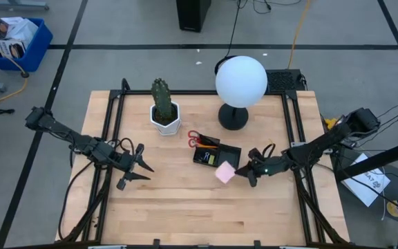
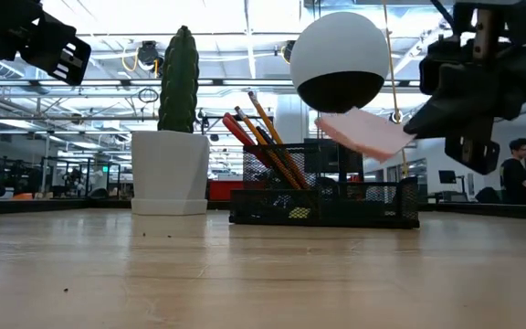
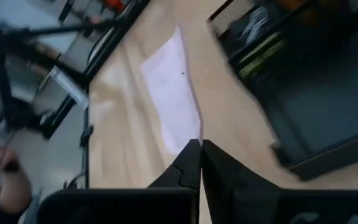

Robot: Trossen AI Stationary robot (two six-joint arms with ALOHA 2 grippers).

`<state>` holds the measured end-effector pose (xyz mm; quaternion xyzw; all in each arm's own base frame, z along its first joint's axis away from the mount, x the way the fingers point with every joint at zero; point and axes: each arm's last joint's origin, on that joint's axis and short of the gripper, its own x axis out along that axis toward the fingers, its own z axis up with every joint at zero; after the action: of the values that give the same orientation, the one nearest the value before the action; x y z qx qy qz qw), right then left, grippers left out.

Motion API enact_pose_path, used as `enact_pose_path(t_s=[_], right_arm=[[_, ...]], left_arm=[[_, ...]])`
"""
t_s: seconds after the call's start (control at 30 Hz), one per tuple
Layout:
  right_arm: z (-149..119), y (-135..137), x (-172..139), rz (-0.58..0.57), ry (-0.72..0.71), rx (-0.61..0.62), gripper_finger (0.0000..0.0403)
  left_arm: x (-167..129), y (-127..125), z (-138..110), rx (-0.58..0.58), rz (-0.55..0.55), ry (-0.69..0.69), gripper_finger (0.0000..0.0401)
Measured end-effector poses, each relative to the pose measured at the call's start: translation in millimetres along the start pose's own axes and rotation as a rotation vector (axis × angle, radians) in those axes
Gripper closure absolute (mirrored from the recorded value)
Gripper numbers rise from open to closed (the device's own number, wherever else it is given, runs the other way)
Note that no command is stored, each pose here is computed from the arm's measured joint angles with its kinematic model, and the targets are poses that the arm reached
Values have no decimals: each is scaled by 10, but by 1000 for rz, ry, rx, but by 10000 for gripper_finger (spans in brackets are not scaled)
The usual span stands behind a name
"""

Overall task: Pick and place office supplies into organizer
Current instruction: Put the pink sticky note into the black desk organizer, then return to Home Position

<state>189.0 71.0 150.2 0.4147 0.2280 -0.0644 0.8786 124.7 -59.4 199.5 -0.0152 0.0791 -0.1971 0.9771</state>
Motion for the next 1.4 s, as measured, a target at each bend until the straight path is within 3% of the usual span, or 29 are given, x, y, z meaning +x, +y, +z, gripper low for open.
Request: enact_pose_path(t_s=[0.23,0.37,0.5,0.7,0.9,1.4], right_arm=[[180,-42,-150,-33,-69,120,402],[287,-95,-207,-72,-126,118,403],[283,-199,-203,-158,-96,148,403],[276,-262,-150,-189,-46,162,403],[304,-272,-134,-170,-28,149,399],[382,-273,-125,-138,-58,135,342]], left_arm=[[0,0,1,0,0,-1,251],[0,0,0,-6,-1,0,251],[0,0,0,-17,-1,0,251],[0,0,-1,-18,-1,1,251],[0,0,-1,-18,-1,1,251],[1,1,-18,-22,0,19,251]])
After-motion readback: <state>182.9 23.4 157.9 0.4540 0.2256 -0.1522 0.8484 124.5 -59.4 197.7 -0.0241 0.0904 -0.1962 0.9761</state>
